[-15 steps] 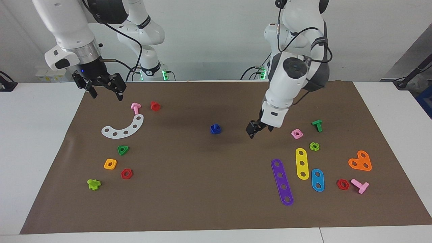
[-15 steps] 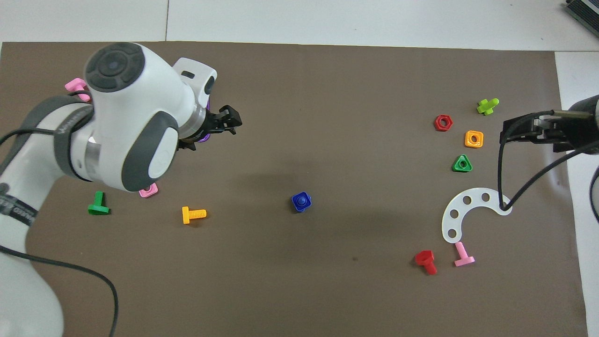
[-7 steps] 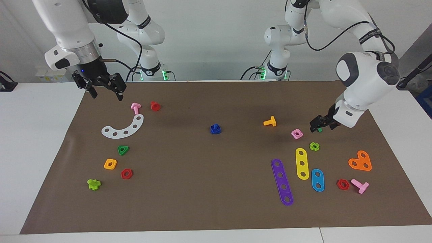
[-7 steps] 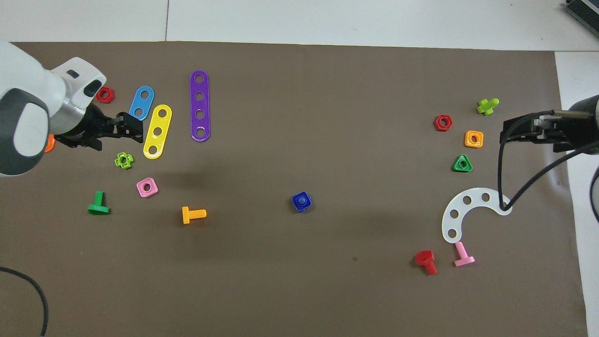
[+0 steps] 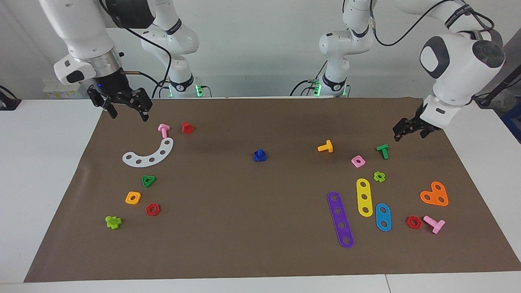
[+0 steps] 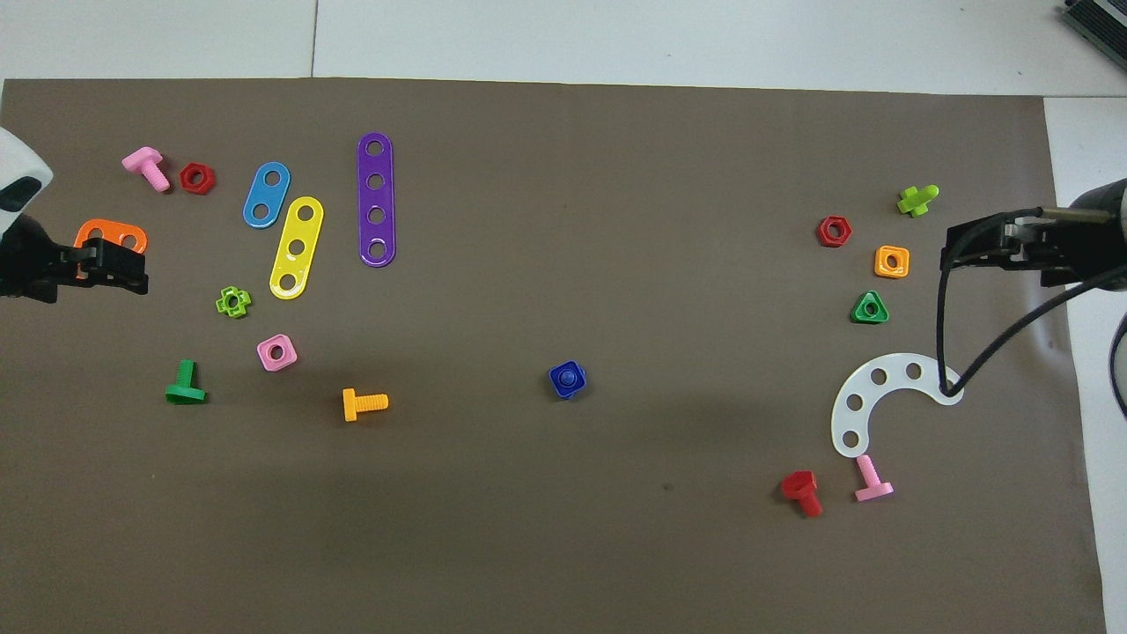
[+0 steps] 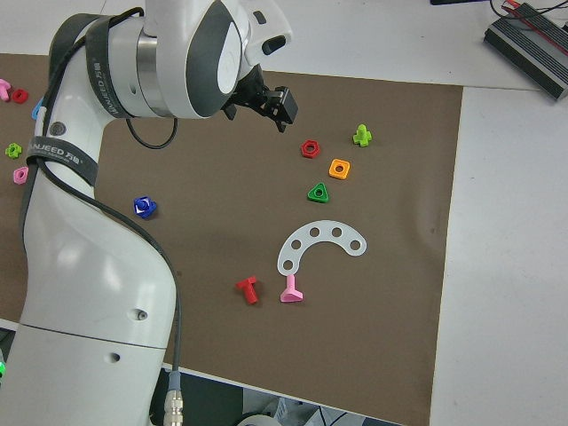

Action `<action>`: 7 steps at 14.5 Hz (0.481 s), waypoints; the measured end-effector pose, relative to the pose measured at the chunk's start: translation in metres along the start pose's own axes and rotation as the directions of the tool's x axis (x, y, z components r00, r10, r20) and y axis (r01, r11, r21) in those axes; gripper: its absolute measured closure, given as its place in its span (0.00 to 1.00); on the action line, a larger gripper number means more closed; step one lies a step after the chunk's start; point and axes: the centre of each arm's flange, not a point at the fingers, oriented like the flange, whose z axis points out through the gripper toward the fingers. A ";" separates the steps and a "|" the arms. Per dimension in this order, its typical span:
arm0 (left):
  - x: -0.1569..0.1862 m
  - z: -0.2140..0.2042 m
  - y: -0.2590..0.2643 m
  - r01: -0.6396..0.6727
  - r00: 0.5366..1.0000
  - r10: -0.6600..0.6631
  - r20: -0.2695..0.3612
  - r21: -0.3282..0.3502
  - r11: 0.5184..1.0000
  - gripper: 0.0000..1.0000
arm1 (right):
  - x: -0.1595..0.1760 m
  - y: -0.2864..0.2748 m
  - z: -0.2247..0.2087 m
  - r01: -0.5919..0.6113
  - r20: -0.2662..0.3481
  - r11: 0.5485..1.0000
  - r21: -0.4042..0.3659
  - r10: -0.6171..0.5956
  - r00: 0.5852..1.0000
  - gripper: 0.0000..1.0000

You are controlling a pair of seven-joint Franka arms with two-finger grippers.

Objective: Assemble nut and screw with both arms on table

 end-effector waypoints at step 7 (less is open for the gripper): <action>-0.025 -0.040 0.010 -0.025 0.997 0.025 -0.066 0.004 1.000 0.00 | 0.000 0.000 0.000 0.000 0.000 1.000 0.000 0.000 1.000 0.00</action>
